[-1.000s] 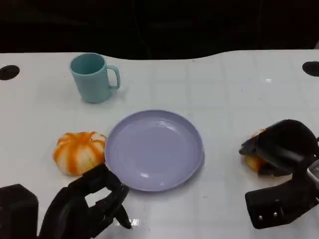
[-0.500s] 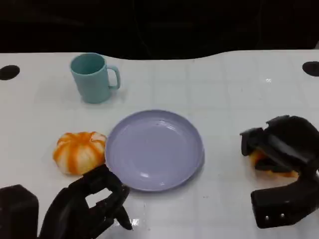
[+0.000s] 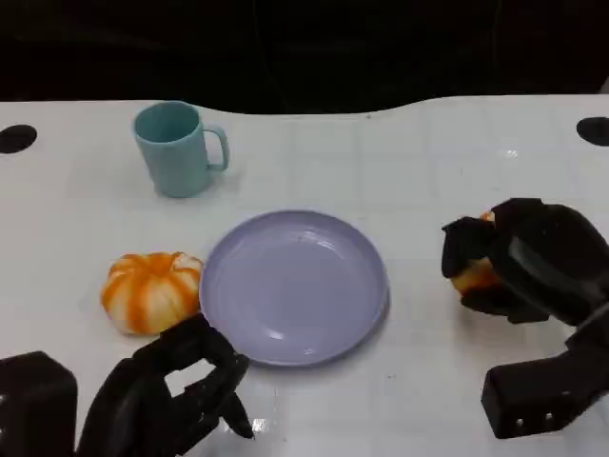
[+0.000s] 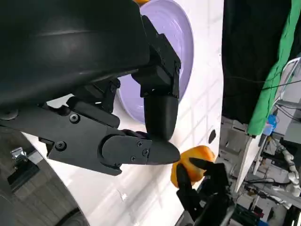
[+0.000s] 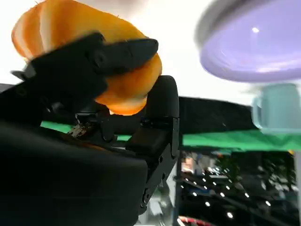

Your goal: Grasp the bread from the table and place it into the plate.

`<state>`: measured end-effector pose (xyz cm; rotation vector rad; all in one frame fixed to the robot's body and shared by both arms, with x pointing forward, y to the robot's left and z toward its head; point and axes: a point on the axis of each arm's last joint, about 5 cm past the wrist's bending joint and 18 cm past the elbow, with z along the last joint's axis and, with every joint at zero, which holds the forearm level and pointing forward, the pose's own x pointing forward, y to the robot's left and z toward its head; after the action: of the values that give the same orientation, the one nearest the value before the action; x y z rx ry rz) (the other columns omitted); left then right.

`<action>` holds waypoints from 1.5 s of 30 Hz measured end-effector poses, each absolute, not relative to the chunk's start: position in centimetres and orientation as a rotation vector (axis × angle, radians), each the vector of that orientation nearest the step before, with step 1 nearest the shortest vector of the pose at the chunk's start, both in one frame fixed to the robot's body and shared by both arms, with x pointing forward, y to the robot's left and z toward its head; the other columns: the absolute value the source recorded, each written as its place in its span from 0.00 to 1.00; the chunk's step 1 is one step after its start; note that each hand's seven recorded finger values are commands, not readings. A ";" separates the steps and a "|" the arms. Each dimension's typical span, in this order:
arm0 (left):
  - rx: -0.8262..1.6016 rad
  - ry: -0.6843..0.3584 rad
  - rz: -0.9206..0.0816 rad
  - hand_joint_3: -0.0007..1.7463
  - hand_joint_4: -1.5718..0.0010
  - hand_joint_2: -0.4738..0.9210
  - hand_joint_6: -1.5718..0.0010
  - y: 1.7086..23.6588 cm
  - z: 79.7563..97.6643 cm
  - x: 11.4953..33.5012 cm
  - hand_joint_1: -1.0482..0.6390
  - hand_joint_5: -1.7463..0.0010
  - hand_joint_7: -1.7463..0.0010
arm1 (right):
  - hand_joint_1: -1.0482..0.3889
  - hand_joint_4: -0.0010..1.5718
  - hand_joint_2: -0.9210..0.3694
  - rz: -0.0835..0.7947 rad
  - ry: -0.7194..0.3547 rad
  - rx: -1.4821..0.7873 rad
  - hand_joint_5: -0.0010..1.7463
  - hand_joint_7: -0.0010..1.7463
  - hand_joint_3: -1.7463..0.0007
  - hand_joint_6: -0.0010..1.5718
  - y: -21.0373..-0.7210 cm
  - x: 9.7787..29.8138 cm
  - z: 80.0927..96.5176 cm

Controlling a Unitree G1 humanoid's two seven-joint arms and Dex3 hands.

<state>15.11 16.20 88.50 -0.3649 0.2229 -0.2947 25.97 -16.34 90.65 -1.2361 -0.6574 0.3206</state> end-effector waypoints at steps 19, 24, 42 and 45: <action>-0.350 0.221 -0.297 0.20 0.53 1.00 0.63 16.0 88.3 15.4 0.30 0.00 0.04 | 0.70 0.69 0.60 0.379 -0.818 -0.872 1.00 1.00 0.15 0.53 -10.9 26.3 92.3; -0.346 0.216 -0.299 0.20 0.53 1.00 0.64 16.0 88.3 15.4 0.31 0.00 0.04 | 0.71 0.69 0.66 0.409 -0.813 -0.807 1.00 0.94 0.10 0.57 -9.2 26.4 92.1; -0.356 0.219 -0.303 0.17 0.52 1.00 0.63 15.7 88.4 15.0 0.29 0.00 0.05 | 0.68 0.58 0.52 0.559 -0.734 -0.761 0.99 0.77 0.20 0.56 -5.5 27.0 89.7; -0.360 0.218 -0.303 0.17 0.52 1.00 0.62 15.7 88.4 15.0 0.29 0.00 0.05 | 0.67 0.57 0.49 0.587 -0.697 -0.765 0.94 0.64 0.27 0.57 -5.4 27.1 89.3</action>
<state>14.97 15.65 88.40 -0.3597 0.2183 -0.3030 27.07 -5.45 89.30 -0.7649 -0.6973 0.5875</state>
